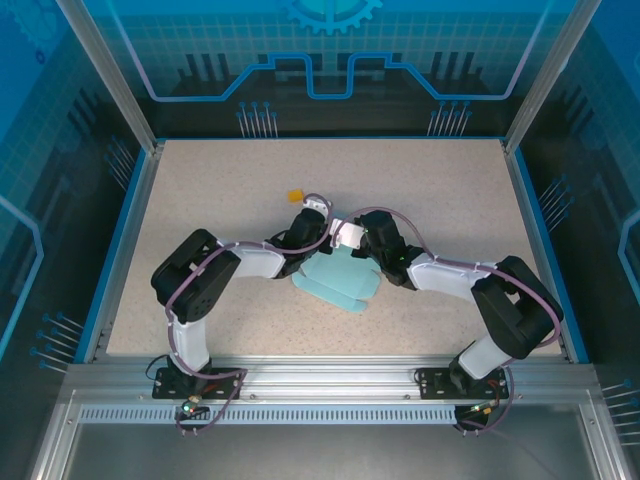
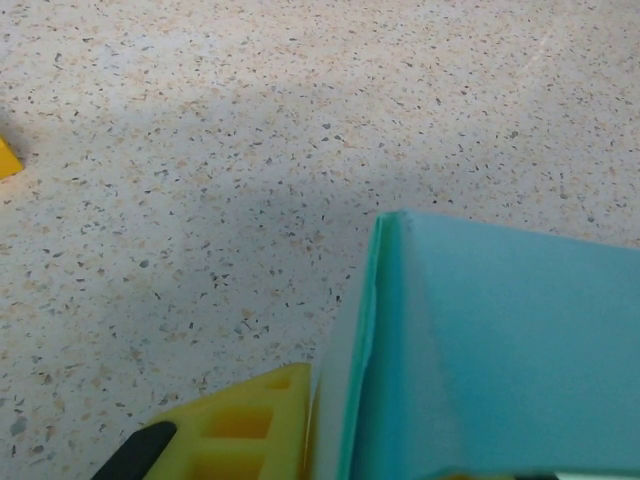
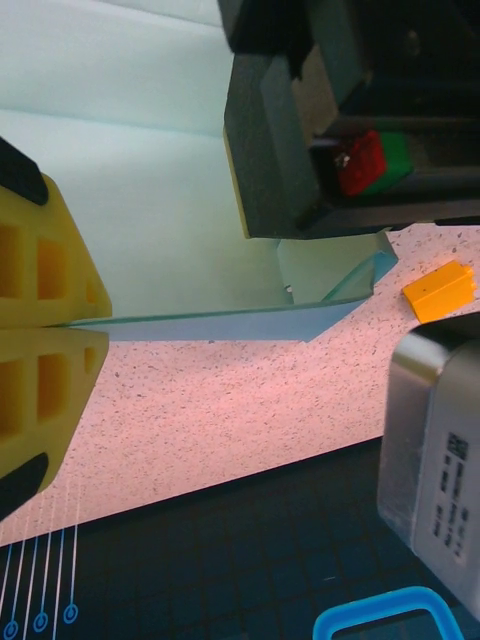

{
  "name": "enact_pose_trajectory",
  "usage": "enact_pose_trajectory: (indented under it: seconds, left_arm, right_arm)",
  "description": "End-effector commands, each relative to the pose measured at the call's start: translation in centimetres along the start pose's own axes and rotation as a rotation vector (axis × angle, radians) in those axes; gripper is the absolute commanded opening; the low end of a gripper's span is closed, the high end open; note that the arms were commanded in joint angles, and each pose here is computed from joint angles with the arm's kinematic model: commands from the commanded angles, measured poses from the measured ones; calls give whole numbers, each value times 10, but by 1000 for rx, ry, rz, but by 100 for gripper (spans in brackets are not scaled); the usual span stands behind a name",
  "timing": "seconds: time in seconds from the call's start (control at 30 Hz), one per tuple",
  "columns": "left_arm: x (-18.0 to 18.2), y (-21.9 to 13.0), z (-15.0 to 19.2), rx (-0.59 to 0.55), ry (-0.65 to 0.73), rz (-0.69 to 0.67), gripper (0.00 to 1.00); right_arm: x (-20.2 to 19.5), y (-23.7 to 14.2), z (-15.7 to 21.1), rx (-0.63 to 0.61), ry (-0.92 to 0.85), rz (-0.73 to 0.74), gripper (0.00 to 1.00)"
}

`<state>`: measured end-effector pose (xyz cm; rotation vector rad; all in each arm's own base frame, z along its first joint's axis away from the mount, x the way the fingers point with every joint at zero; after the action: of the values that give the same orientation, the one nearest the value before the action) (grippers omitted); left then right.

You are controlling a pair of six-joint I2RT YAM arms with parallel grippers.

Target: Fold the paper box

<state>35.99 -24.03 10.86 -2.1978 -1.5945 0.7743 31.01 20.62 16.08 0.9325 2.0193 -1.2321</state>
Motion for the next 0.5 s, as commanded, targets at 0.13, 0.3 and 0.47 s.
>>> enact_pose_trajectory:
  seconds: [0.13, 0.3, 0.47]
  left_arm:
    - [60, 1, -12, -84, -97, -393, 9]
    - [62, 0, -14, -81, -74, -429, 7]
    - [55, 1, -14, -79, -42, -338, 10]
  right_arm:
    - [4, -21, -22, -141, 55, -66, 0]
    - [4, -22, -21, -143, 67, -68, 0]
    - [1, -19, -16, -122, 78, -57, 0]
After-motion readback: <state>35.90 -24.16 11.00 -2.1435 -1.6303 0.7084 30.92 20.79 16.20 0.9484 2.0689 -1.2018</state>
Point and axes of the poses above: each hand's point on the last joint's axis, 136 mm out from that joint toward the fingers, its own y axis out along the fingers, its own x axis along the line the jaws close on, z = x × y, the point moved 8 cm from there along -y, back along the fingers, and after that the axes turned 5 degrees about -y, right-handed, at the moved point
